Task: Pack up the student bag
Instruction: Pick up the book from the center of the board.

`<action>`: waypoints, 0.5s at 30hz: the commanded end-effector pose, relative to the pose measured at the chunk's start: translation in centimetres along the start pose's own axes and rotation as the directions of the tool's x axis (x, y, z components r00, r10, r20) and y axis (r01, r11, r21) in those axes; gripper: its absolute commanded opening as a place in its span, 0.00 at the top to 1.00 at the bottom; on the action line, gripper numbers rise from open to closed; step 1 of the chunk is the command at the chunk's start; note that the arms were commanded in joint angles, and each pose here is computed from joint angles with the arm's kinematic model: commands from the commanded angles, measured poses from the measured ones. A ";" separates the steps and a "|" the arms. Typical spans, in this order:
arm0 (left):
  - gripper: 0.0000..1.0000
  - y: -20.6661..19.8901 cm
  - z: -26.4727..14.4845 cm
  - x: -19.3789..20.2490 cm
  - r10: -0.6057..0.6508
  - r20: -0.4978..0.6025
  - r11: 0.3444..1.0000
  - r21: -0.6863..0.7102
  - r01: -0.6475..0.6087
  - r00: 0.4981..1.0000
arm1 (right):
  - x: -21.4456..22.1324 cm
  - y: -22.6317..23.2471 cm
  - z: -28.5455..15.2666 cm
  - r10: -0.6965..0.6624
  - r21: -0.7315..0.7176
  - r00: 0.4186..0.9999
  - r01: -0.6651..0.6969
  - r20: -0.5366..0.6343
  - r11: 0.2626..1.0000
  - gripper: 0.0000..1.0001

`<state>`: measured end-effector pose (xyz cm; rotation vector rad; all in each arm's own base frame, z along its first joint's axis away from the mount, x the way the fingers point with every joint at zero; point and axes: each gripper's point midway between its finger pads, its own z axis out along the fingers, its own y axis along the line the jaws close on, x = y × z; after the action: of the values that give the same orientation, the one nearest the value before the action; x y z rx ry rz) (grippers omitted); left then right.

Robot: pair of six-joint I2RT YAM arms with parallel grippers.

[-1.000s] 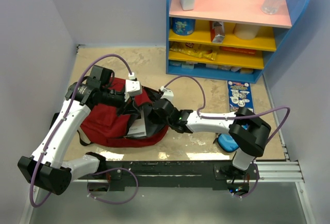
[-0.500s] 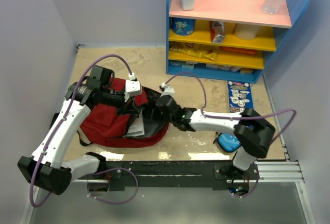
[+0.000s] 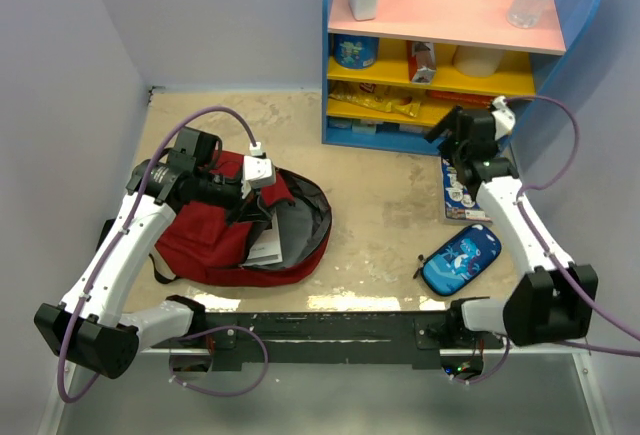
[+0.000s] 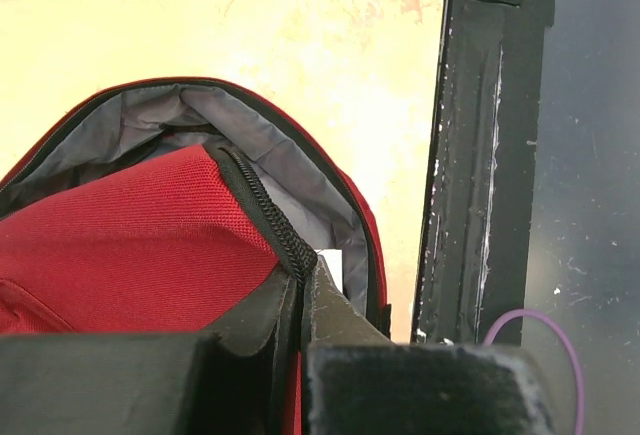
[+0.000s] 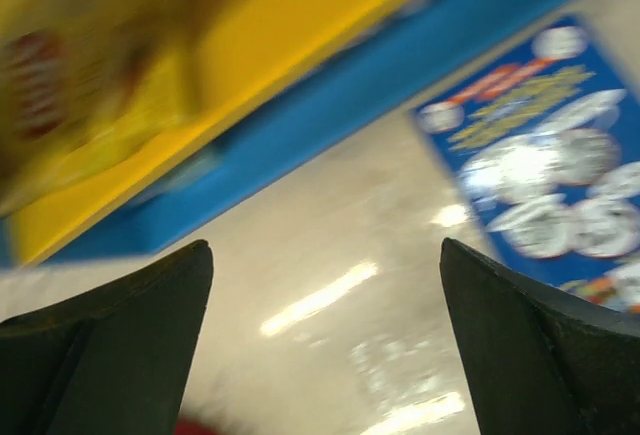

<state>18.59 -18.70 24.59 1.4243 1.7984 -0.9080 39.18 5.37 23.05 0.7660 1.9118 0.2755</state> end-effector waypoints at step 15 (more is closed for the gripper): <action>1.00 0.5 1.4 -0.3 0.067 0.058 0.996 0.049 -0.070 0.996 | 2.9 -13.3 7.1 -0.224 0.469 0.940 0.324 -0.257 0.822 0.03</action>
<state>19.00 -19.12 23.28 1.4435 1.7851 -0.9348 38.00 -3.44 8.68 0.8630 2.3327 -0.2863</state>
